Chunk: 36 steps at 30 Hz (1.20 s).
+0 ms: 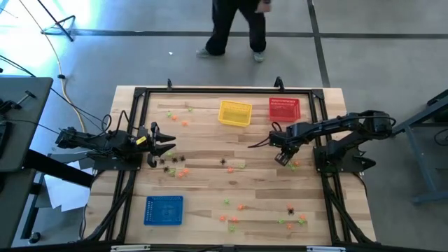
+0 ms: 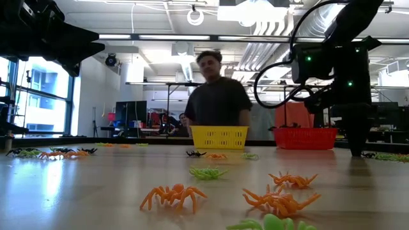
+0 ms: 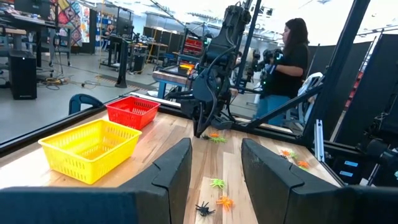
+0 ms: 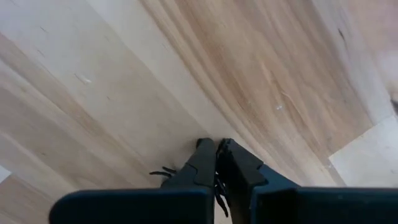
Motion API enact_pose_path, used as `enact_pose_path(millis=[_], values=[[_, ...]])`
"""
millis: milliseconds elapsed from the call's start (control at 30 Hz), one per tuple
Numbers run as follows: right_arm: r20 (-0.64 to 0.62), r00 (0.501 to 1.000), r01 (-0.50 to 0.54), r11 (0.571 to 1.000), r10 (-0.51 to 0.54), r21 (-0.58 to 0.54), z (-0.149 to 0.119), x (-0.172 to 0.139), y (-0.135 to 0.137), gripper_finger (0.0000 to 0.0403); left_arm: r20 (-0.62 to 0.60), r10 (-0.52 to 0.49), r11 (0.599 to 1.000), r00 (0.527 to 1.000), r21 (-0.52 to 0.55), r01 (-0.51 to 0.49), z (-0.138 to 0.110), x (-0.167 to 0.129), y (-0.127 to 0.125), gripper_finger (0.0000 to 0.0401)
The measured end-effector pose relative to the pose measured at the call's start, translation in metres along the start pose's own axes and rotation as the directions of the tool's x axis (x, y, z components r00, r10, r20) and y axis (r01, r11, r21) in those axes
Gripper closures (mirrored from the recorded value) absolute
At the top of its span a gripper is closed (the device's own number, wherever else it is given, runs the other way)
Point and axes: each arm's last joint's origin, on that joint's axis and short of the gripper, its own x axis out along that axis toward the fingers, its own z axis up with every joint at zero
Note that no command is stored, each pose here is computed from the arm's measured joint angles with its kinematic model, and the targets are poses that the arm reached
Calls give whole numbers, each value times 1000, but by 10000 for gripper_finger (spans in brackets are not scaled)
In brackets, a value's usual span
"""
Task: Sort Halloween decoration
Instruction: Put the black spider toy into the red bin
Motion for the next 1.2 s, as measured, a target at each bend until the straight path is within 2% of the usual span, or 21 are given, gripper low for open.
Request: enact_pose_path(millis=[300,567,967,1200], values=[[57,997,56,998,-57,11,8,-29,-2,400,0,-1,1000,1000,0,1,0,0,0,272],[141,987,69,997,-75,45,9,-73,-7,400,0,0,1000,1000,0,0,0,0,0,272],[380,922,41,994,-77,102,11,-142,-18,400,0,0,1000,1000,0,0,0,0,0,272],[438,873,157,974,-214,164,17,-145,-30,399,0,0,1000,1000,0,0,0,0,0,272]])
